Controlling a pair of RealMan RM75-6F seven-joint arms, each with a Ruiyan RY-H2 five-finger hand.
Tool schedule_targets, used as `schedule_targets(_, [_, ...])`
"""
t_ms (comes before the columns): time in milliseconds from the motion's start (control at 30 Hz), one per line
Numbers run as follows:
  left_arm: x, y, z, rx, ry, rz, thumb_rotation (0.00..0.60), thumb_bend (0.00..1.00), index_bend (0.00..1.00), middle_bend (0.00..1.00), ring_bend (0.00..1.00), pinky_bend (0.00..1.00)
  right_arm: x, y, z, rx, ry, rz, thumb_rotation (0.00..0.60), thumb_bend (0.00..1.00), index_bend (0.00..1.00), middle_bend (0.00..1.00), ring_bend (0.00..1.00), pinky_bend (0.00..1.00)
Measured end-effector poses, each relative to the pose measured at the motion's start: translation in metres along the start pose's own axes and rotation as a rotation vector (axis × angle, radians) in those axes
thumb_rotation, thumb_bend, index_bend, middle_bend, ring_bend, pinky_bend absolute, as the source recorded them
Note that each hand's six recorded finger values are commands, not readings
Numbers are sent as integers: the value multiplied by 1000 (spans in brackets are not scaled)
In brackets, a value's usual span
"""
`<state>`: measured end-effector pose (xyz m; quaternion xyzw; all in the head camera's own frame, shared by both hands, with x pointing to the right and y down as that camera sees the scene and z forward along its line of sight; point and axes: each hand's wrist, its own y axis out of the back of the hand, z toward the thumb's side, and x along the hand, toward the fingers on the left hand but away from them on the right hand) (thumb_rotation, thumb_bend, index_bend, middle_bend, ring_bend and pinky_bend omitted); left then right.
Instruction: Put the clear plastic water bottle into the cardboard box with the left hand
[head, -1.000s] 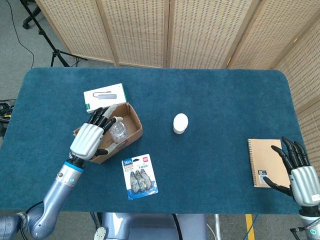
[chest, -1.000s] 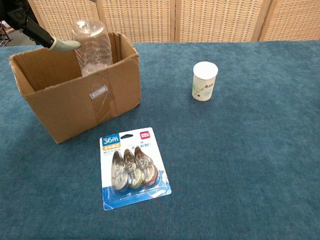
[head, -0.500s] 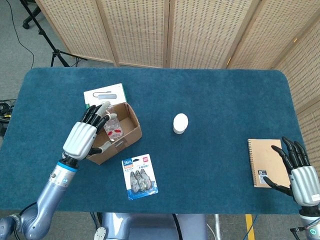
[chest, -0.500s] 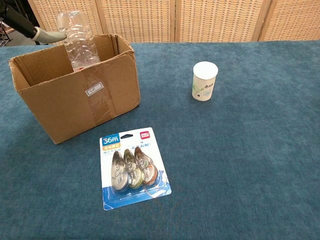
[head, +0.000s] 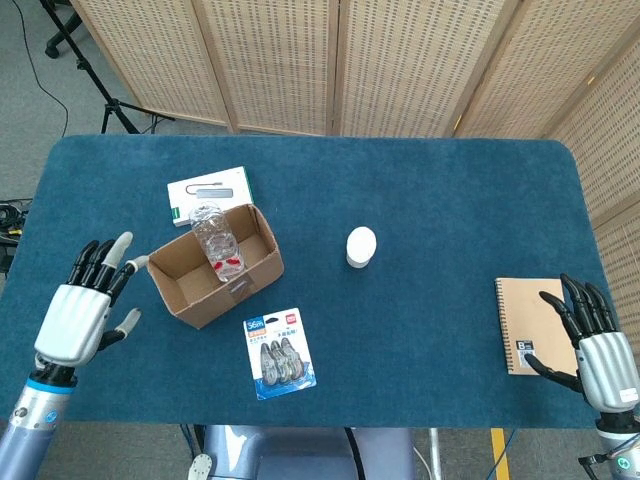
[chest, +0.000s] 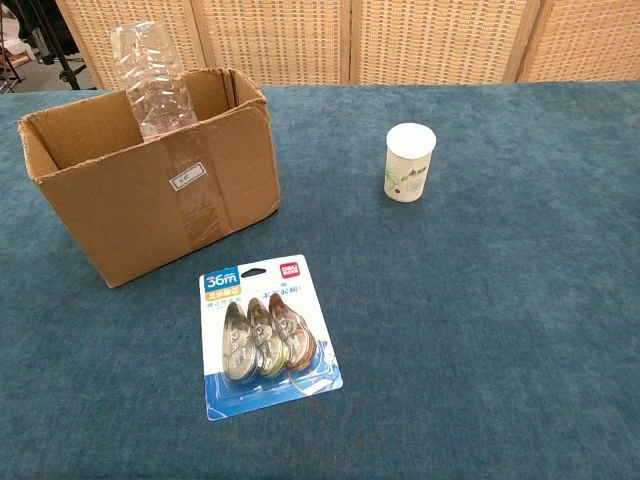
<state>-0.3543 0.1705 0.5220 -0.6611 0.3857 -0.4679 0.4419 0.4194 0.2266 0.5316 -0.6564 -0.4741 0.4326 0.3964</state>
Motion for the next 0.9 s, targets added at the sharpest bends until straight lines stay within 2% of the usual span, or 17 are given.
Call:
schedule_targets(233, [-39, -23, -24, 82, 103, -63, 600, 321, 206, 0, 0, 0, 0, -1, 2, 1, 5, 3, 600, 133, 147, 0, 0, 0])
schedule_targets(533, [-54, -56, -42, 45, 155, -65, 600, 332, 206, 0, 0, 0, 0, -2, 3, 2, 12, 7, 600, 135, 147, 0, 0, 0])
schedule_targets(767, [-59, -52, -45, 31, 148, -10, 600, 335, 206, 0, 0, 0, 1, -2, 5, 2, 16, 6, 600, 135, 147, 0, 0, 0])
schedule_targets(900, [-59, -54, -46, 30, 149, -12, 600, 336, 206, 0, 0, 0, 1, -2, 5, 4, 16, 10, 600, 133, 147, 0, 0, 0])
